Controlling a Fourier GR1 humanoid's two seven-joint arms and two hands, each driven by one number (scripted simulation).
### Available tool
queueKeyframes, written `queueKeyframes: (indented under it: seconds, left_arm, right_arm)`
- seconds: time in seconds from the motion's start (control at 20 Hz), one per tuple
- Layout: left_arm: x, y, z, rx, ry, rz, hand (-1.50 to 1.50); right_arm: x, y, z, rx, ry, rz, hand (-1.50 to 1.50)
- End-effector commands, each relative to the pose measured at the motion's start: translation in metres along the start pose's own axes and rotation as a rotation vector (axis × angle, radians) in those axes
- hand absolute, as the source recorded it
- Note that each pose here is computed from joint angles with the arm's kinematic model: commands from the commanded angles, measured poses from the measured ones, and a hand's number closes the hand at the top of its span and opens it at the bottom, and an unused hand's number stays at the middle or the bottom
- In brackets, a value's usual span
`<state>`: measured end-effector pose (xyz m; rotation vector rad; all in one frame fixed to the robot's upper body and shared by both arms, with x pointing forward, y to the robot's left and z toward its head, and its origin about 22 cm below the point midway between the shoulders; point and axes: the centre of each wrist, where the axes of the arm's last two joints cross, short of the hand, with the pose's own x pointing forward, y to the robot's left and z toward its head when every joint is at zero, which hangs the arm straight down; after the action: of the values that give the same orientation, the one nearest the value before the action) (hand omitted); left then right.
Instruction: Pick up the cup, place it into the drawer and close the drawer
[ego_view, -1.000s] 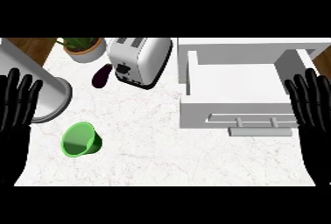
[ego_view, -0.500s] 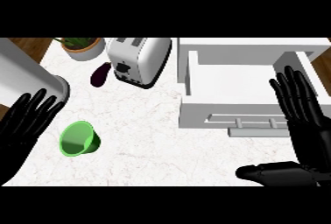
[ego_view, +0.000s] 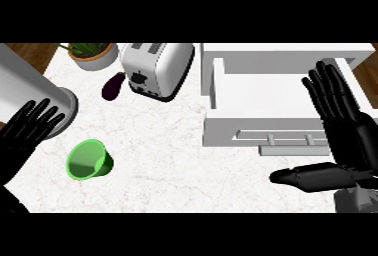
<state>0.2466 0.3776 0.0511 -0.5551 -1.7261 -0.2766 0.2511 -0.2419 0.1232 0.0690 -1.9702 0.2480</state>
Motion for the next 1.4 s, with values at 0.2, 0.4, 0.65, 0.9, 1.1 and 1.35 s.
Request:
queueKeyframes:
  seconds: [0.2,0.4,0.65,0.9,1.1,1.35]
  left_arm:
    - [-0.053,0.034,0.017,0.039,0.095,-0.007,-1.50]
    - [-0.075,0.042,0.021,0.070,0.145,-0.029,-1.50]
    - [-0.095,0.051,0.011,0.105,0.172,-0.076,-1.50]
    - [-0.129,0.041,0.027,0.106,0.160,-0.074,-1.50]
    - [-0.140,0.043,0.040,0.133,0.189,-0.108,-1.50]
    - [-0.154,0.034,0.038,0.147,0.174,-0.101,-1.50]
  right_arm:
    - [0.007,-0.003,-0.013,0.015,-0.020,-0.005,-1.50]
    - [-0.007,-0.005,-0.010,-0.003,-0.041,0.019,-1.50]
    - [0.011,-0.022,-0.005,0.005,-0.024,0.005,-1.50]
    - [0.009,-0.015,-0.025,0.010,-0.042,0.008,-1.50]
    - [0.008,-0.010,-0.031,0.003,-0.028,0.016,-1.50]
    - [0.013,-0.013,-0.025,0.018,-0.033,-0.004,-1.50]
